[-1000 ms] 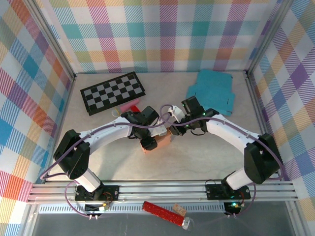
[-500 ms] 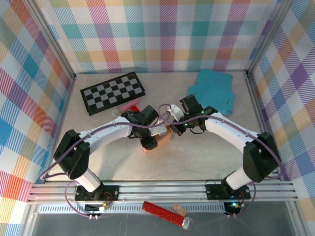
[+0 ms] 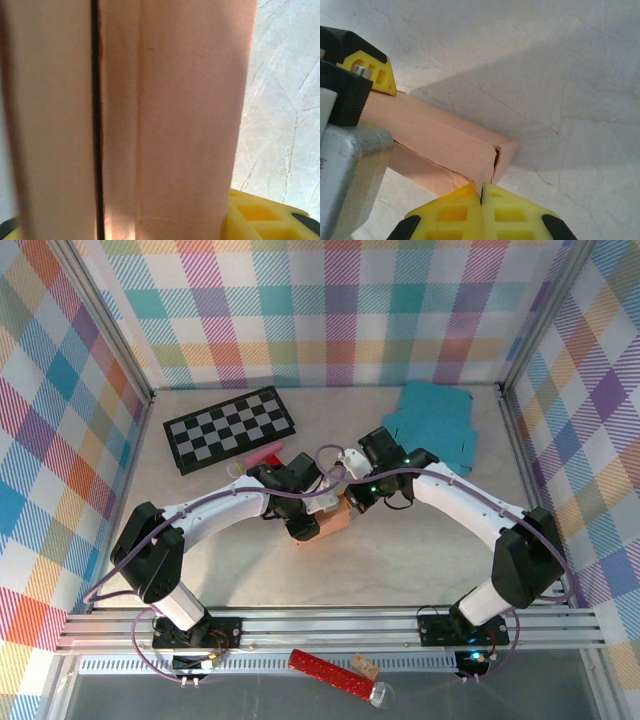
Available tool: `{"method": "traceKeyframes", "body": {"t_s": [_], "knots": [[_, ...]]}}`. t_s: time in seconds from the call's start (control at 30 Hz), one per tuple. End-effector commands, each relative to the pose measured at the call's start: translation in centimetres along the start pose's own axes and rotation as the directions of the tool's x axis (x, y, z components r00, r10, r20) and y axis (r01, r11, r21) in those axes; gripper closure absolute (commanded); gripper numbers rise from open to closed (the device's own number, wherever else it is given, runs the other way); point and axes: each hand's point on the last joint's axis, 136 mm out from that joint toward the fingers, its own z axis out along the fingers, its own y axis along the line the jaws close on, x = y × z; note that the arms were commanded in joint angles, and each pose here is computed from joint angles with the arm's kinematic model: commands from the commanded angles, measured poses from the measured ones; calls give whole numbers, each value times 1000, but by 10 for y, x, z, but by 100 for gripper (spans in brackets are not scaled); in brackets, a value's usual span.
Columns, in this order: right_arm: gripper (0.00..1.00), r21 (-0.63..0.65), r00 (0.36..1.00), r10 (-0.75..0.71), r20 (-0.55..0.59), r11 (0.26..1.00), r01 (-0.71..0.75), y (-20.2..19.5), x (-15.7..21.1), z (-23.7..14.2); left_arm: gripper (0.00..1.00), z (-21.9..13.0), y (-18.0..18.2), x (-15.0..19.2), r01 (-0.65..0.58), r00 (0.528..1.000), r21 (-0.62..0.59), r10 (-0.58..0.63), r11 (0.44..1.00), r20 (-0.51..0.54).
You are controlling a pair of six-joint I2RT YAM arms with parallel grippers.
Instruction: Fold the paper box
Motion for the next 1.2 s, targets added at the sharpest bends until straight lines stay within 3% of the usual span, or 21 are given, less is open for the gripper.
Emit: {"method": "traceKeyframes", "body": {"t_s": [0.0,0.47,0.73,0.93,1.17], "knots": [[100,2,992,103,-68,995,-103,9,9,4,50,0,11,-10,25,999,-29,-24,999,25],[100,53,955,287,-80,958,-283,7,5,2,53,-2,19,-12,29,999,-58,-28,998,23],[100,108,960,278,-26,956,-274,3,13,7,53,-2,23,-13,59,998,-64,-57,996,34],[100,183,961,270,62,943,-277,-7,14,6,49,-9,22,-19,105,992,-42,-102,994,78],[100,215,954,287,80,930,-298,-8,15,7,44,-12,21,-14,131,988,-48,-127,990,88]]}}
